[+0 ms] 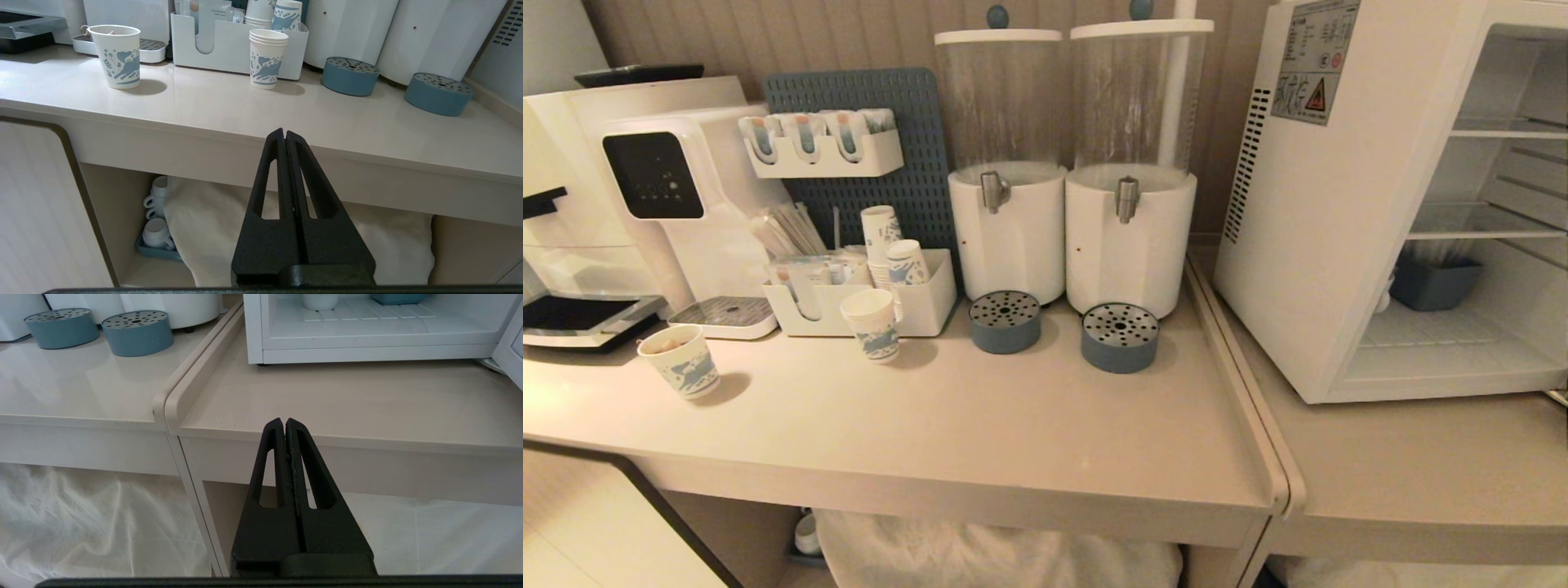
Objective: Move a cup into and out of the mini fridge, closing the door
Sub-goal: Close the freezer door
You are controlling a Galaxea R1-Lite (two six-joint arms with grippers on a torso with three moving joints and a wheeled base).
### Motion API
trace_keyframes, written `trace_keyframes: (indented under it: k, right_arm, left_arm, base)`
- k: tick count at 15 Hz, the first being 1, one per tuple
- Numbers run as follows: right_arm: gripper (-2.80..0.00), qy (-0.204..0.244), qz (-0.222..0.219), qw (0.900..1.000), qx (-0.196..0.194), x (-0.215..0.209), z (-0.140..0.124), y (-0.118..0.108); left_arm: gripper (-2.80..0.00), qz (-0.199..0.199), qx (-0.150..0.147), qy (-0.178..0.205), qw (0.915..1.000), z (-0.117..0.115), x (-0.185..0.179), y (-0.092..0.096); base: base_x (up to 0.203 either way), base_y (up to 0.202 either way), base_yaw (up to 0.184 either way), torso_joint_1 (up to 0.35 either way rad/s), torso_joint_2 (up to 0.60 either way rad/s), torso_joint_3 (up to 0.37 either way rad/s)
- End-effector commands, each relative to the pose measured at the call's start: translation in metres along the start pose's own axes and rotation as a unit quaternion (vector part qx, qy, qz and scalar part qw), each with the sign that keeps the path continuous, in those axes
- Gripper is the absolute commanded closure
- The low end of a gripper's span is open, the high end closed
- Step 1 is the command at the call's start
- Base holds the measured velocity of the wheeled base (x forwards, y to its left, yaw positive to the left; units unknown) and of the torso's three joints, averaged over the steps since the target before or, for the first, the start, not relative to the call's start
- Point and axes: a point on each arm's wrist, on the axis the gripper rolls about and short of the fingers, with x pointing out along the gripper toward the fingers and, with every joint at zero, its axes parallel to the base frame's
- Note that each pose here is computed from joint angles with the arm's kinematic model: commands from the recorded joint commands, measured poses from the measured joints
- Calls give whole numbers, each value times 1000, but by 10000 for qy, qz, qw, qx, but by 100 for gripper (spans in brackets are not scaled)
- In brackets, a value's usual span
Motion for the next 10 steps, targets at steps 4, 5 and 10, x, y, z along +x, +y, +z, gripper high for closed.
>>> trace_keyframes:
  k: [4,5,10]
  right_arm:
    - [0,13,-5,10000,-2,0,0,0]
    - [0,13,-6,10000,-2,0,0,0]
    - [0,13,-6,10000,-2,0,0,0]
  left_arm:
    - [0,29,8,173,9998,-11,1,2]
    - [0,16,7,167,9999,-11,1,2]
    - [0,23,-8,159,9999,-11,1,2]
  base:
    - [0,0,0,0,0,0]
    - [0,0,0,0,0,0]
    - [0,0,0,0,0,0]
